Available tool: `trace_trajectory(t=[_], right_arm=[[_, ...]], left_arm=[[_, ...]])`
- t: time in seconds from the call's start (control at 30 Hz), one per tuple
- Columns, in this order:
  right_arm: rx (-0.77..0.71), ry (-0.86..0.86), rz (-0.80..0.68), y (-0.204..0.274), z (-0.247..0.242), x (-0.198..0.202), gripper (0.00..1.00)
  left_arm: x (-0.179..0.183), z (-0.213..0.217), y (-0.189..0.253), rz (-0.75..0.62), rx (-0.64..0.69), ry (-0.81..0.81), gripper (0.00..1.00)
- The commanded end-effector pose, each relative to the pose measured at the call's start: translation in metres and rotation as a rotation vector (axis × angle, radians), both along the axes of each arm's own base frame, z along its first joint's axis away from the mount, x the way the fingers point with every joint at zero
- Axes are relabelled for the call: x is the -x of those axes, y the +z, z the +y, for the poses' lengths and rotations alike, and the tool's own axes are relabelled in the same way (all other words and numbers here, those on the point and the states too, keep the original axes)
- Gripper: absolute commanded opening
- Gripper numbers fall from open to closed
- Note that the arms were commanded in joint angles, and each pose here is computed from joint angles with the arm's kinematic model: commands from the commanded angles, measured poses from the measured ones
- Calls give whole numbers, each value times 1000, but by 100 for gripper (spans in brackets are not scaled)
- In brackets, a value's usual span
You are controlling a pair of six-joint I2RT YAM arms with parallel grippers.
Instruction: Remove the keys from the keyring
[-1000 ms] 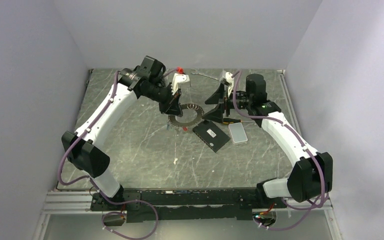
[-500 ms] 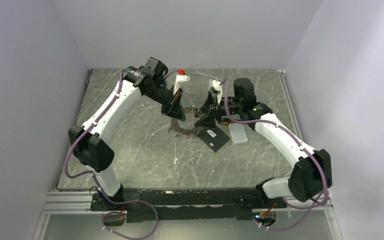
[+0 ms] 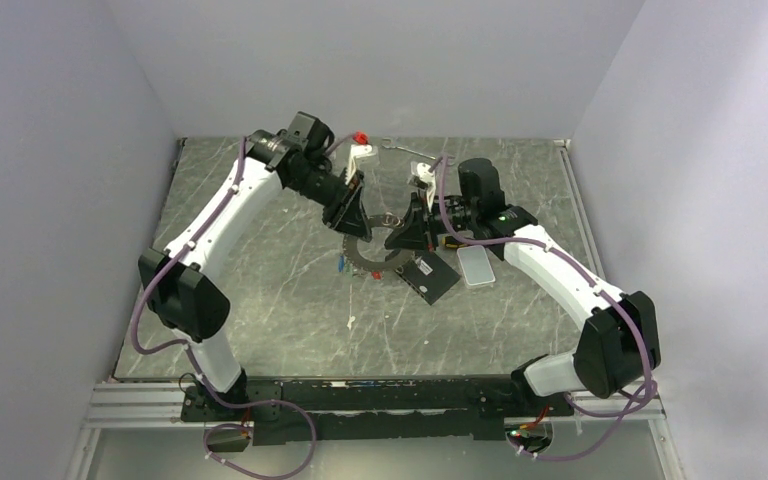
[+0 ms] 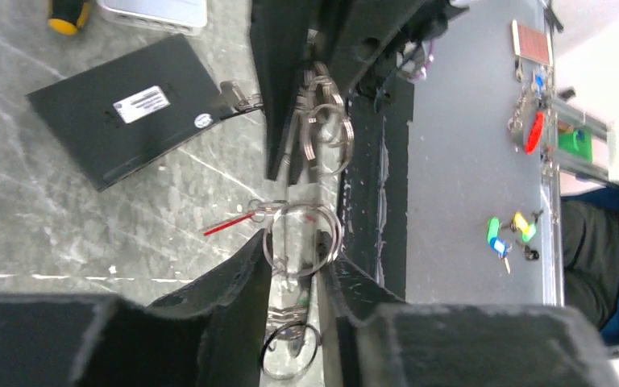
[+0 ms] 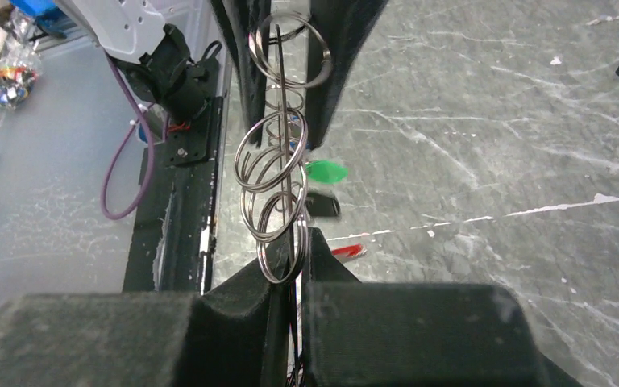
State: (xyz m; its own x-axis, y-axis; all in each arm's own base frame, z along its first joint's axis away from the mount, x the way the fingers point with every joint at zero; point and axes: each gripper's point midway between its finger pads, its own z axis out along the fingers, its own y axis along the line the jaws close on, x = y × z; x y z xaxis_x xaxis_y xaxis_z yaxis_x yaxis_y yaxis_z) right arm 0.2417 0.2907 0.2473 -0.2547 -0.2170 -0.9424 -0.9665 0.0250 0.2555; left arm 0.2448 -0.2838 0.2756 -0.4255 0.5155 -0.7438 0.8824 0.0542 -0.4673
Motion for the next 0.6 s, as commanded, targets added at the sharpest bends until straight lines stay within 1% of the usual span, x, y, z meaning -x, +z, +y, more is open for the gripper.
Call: trace_trajectory(t=[0.0,0.13,0.23,0.3,0.4,0.57], right_arm=[[-67,-34,-29,31,0,-13,0],[-100,-84,13,41,-8,-23,0],[-97,-89,9,45,-10,-26,0],[-99,-88,7,48,-12,-26,0],[-100,-75,1,56,-13,-24,0],[-106,-37,17,64,-13,-17,0]], left_arm=[[-28,15,36,-68,123,98,40],[-44,40,51,-96,188,186,56],[-49,56,55,-143,227,246,64],[-46,63,52,-143,267,257,69],[-33,65,40,-150,285,217,71],[-24,65,16,-153,309,162,72]])
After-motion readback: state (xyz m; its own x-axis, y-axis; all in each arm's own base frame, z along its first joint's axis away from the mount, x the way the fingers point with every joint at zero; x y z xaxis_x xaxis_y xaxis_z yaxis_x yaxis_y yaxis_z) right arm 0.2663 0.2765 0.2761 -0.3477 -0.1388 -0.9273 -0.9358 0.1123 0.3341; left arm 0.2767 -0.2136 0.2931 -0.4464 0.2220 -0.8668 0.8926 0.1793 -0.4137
